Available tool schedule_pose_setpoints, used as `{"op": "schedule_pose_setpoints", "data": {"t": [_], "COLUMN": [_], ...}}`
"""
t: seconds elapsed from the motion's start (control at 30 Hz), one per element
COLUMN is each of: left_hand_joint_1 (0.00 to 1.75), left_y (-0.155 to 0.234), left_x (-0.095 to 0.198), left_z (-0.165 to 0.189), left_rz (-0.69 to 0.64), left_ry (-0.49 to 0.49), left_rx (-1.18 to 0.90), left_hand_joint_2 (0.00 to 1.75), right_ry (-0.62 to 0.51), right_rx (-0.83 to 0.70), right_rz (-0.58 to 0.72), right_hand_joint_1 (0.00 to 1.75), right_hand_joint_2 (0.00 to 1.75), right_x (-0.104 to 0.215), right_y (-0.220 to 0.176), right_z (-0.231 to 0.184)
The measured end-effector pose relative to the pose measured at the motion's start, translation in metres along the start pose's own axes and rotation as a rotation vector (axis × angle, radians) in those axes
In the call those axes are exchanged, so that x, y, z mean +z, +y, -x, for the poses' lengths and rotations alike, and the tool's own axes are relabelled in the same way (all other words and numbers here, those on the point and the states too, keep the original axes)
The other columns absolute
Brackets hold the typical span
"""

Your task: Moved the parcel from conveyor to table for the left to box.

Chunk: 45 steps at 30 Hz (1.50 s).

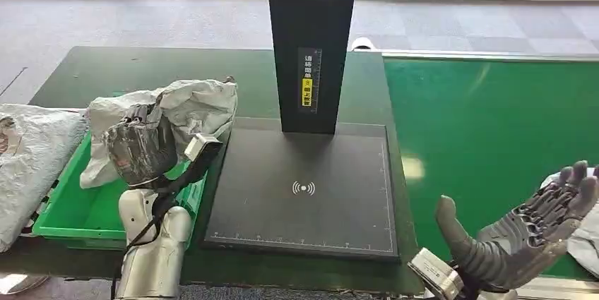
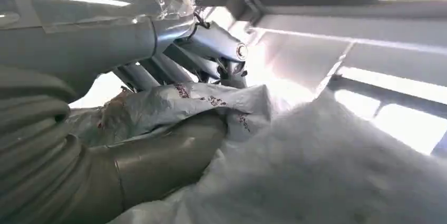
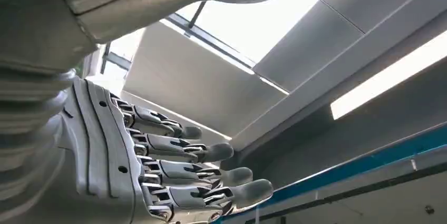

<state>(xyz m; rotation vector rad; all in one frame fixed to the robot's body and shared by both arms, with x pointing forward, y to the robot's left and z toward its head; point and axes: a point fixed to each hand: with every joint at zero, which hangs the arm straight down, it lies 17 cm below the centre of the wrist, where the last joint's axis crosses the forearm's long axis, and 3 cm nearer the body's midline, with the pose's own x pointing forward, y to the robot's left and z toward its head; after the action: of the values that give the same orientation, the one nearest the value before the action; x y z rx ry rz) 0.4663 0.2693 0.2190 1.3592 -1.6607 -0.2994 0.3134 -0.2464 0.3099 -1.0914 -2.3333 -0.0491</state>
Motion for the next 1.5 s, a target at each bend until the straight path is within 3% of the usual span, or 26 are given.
{"op": "schedule_pose_setpoints", "data": {"t": [0.1, 0.13, 0.17, 0.33, 0.37, 0.73, 0.77, 0.93, 0.97, 1.3, 1.5], "left_hand_joint_1": [1.69, 0.68, 0.09, 0.09, 0.00, 0.00, 0.00, 0.00, 0.00, 0.00, 0.00], "left_y": [-0.005, -0.006, -0.006, -0.005, -0.005, 0.011, 0.014, 0.049, 0.060, 0.124, 0.113], "left_x": [0.004, 0.006, 0.007, 0.012, 0.012, 0.009, 0.008, -0.003, -0.006, -0.003, -0.001], "left_z": [0.022, 0.028, 0.034, 0.050, 0.053, 0.068, 0.068, 0.064, 0.063, 0.052, 0.024], "left_rz": [0.017, 0.020, 0.023, 0.026, 0.026, -0.015, -0.024, -0.128, -0.161, -0.448, -0.417], "left_ry": [0.044, 0.055, 0.064, 0.089, 0.094, 0.133, 0.132, 0.094, 0.080, -0.012, -0.032], "left_rx": [-0.035, -0.042, -0.048, -0.072, -0.074, -0.062, -0.054, 0.036, 0.058, 0.496, 0.621], "left_hand_joint_2": [1.75, 1.75, 1.75, 1.75, 1.75, 1.75, 0.00, 0.00, 1.75, 1.75, 1.75], "right_ry": [-0.003, -0.004, -0.004, -0.002, -0.001, 0.004, 0.006, 0.012, 0.014, 0.041, 0.051], "right_rx": [0.003, 0.004, 0.004, 0.005, 0.004, 0.004, 0.003, 0.002, 0.001, 0.020, 0.040], "right_rz": [-0.002, -0.003, -0.004, -0.010, -0.011, -0.020, -0.021, -0.028, -0.030, -0.051, -0.061], "right_hand_joint_1": [0.00, 0.00, 0.00, 0.00, 0.00, 0.00, 0.00, 0.00, 0.00, 0.00, 0.00], "right_hand_joint_2": [1.75, 1.75, 1.75, 1.75, 1.75, 1.75, 1.75, 1.75, 1.75, 1.75, 1.75], "right_x": [0.000, 0.000, 0.000, 0.002, 0.002, 0.004, 0.004, 0.007, 0.007, 0.015, 0.019], "right_y": [0.000, 0.001, 0.001, 0.003, 0.003, 0.006, 0.007, 0.009, 0.010, 0.014, 0.013], "right_z": [-0.001, -0.001, -0.001, 0.000, 0.001, 0.002, 0.003, 0.004, 0.005, 0.017, 0.024]}}
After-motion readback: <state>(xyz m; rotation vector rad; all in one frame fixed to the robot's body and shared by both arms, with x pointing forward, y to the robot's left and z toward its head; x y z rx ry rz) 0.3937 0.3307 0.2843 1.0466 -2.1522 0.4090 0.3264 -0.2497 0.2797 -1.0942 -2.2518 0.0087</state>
